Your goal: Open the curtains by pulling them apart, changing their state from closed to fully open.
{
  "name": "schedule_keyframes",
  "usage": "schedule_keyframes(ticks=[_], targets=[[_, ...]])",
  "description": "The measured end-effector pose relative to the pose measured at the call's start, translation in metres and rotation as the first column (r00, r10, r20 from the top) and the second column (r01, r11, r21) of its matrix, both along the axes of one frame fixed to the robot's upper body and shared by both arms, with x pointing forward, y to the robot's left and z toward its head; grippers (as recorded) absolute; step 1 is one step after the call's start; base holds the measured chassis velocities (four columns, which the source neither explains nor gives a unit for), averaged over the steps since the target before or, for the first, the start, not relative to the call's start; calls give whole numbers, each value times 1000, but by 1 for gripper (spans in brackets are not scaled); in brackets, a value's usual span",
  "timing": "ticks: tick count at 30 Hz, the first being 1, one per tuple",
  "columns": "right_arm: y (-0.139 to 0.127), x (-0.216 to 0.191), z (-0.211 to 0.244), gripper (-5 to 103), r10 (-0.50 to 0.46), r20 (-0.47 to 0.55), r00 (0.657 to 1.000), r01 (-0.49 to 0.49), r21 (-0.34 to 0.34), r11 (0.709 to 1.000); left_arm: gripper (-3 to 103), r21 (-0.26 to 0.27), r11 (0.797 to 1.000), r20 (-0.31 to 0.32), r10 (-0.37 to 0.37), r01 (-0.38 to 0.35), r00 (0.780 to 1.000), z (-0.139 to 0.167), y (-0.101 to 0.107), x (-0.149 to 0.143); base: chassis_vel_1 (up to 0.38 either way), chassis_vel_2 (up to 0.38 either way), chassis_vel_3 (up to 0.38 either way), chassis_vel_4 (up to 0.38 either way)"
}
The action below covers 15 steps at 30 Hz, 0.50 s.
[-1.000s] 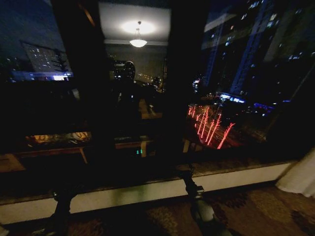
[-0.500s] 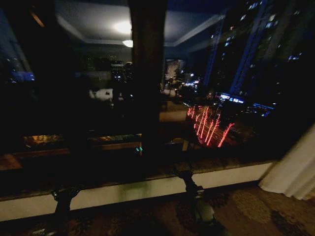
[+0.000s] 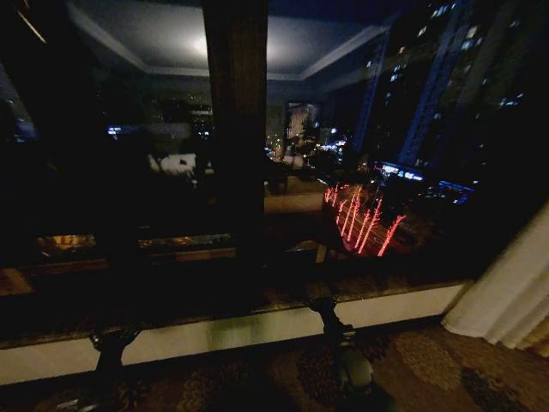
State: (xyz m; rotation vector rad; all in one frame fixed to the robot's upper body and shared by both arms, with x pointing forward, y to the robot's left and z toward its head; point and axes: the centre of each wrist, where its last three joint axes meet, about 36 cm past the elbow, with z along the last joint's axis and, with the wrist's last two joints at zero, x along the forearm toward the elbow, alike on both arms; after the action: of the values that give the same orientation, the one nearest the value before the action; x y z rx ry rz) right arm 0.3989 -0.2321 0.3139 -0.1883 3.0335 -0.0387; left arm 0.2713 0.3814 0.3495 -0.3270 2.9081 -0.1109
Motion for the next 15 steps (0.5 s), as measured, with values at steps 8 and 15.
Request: schedule_keyframes(ticks=[8,15], targets=[[0,0,0,100,0,0,1000,0,0,1000,100,0,1000,0,-1,1,1000,0,0,0,78,-113,-100,133],[0,0,0,100,0,0,1000,0,0,1000,100,0,1000,0,-1,1,1000,0,0,0,231,-235,-253,236]])
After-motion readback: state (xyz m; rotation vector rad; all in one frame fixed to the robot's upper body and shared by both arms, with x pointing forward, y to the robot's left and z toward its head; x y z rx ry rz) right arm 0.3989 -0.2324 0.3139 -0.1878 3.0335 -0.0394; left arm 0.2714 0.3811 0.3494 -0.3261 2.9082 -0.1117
